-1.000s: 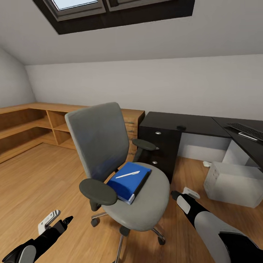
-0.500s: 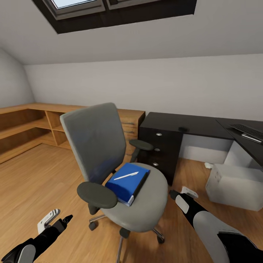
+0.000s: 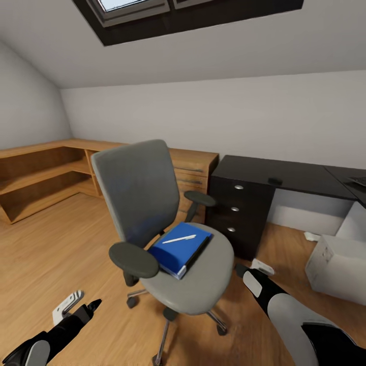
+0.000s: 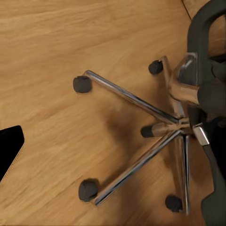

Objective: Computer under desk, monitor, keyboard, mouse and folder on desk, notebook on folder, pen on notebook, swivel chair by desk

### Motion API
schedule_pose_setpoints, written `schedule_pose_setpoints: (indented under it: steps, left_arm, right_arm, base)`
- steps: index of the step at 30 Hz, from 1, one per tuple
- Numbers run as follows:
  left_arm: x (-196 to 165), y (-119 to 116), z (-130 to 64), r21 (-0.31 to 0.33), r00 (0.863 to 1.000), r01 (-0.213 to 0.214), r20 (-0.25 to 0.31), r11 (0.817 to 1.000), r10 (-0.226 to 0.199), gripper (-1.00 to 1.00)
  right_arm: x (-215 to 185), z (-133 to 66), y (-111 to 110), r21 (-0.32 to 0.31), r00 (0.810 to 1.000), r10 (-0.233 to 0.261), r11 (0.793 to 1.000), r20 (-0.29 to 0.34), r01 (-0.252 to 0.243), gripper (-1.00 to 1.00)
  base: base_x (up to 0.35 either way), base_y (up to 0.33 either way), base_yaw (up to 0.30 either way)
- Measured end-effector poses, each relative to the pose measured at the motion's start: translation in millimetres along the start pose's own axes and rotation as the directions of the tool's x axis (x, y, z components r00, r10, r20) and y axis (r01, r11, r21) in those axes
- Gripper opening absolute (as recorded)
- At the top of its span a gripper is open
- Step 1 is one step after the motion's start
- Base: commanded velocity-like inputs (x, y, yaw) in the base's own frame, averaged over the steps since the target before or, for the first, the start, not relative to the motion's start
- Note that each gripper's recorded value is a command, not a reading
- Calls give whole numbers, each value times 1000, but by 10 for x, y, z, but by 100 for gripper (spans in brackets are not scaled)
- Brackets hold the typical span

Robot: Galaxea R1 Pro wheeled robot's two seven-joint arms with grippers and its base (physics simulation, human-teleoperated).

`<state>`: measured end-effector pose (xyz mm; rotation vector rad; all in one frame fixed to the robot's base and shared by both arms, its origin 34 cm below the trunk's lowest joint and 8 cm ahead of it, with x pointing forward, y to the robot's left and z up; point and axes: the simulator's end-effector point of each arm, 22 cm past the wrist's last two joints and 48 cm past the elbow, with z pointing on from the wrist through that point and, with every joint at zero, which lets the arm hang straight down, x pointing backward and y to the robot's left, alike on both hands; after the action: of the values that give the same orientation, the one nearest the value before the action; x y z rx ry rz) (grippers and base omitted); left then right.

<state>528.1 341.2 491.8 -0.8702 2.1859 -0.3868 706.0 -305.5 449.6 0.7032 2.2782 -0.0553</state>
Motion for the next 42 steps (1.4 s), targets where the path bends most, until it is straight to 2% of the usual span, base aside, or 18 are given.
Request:
schedule_pose_setpoints:
  steps: [5, 21, 24, 32, 42]
  left_arm:
    - [21, 13, 15, -5, 1000, -1, -5, 1000, 1, 100]
    - [73, 55, 56, -16, 1000, -2, -18, 1000, 2, 100]
    - [92, 65, 68, -19, 1000, -2, -23, 1000, 2, 100]
    - [102, 69, 73, -20, 1000, -2, -25, 1000, 1, 100]
    - [109, 69, 74, -20, 1000, -2, -27, 1000, 1, 100]
  right_arm:
    - [45, 22, 0, -2, 1000, 10, 1000, -10, -10, 100]
    - [32, 75, -2, 2, 1000, 0, 1000, -1, 0, 100]
    - [140, 98, -25, 6, 1000, 7, 1000, -24, -7, 100]
    - [43, 92, 21, -1, 999, 18, 1000, 32, -18, 100]
    - [110, 57, 163, -17, 999, 16, 1000, 28, -15, 100]
  base:
    - [0, 0, 185]
    - [-3, 0, 161]
    - [-227, 0, 87]
    - [-326, 0, 9]
    - [-239, 0, 0]
